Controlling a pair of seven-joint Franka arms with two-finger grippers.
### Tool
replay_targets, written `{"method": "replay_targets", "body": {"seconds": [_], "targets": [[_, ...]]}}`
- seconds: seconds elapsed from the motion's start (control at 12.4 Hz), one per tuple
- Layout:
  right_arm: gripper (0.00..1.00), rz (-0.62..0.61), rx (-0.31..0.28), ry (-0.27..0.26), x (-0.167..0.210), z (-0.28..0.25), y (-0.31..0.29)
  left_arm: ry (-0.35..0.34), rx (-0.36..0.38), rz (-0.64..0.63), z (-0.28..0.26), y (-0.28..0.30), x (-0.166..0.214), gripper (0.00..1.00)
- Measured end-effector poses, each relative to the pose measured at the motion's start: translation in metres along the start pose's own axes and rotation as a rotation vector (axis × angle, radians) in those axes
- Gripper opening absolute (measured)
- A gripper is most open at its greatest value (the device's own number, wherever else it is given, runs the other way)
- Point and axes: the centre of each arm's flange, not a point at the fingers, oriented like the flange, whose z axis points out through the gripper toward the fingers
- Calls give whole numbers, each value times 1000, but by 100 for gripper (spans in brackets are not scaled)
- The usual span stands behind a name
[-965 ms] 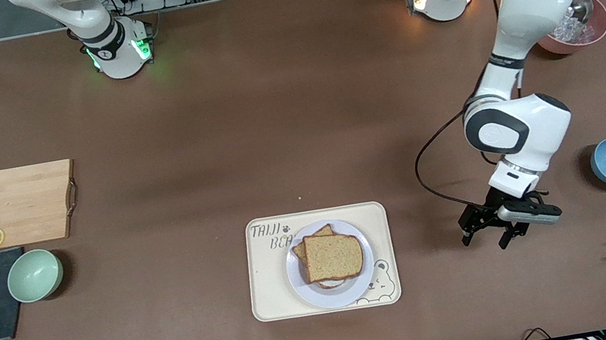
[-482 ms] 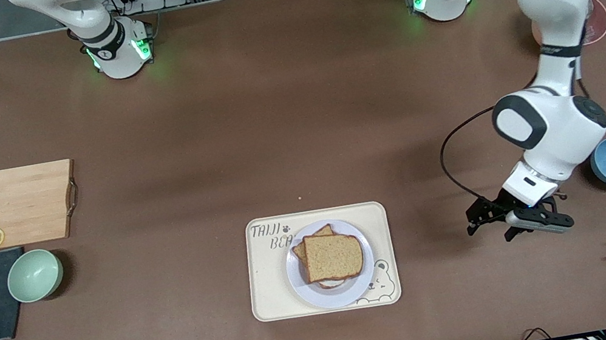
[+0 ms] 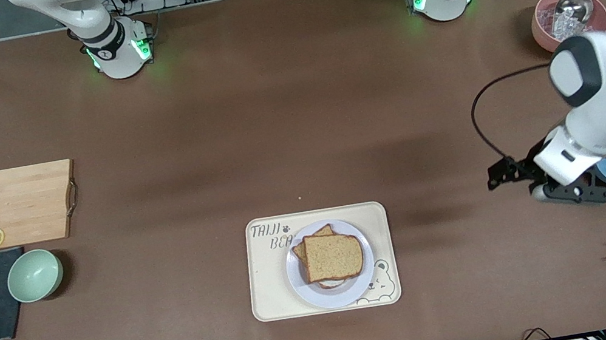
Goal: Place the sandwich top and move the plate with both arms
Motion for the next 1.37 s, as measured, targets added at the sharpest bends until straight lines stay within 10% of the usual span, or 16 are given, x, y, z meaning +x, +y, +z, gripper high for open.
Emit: {"method": "replay_targets", "body": {"seconds": [0.56, 1.37], "targets": [[100, 6, 6, -7, 0, 1, 3, -100, 168, -249, -158, 66, -91, 100], [100, 26, 31, -8, -1, 2, 11, -52, 166, -71, -197, 35, -101, 100]]}}
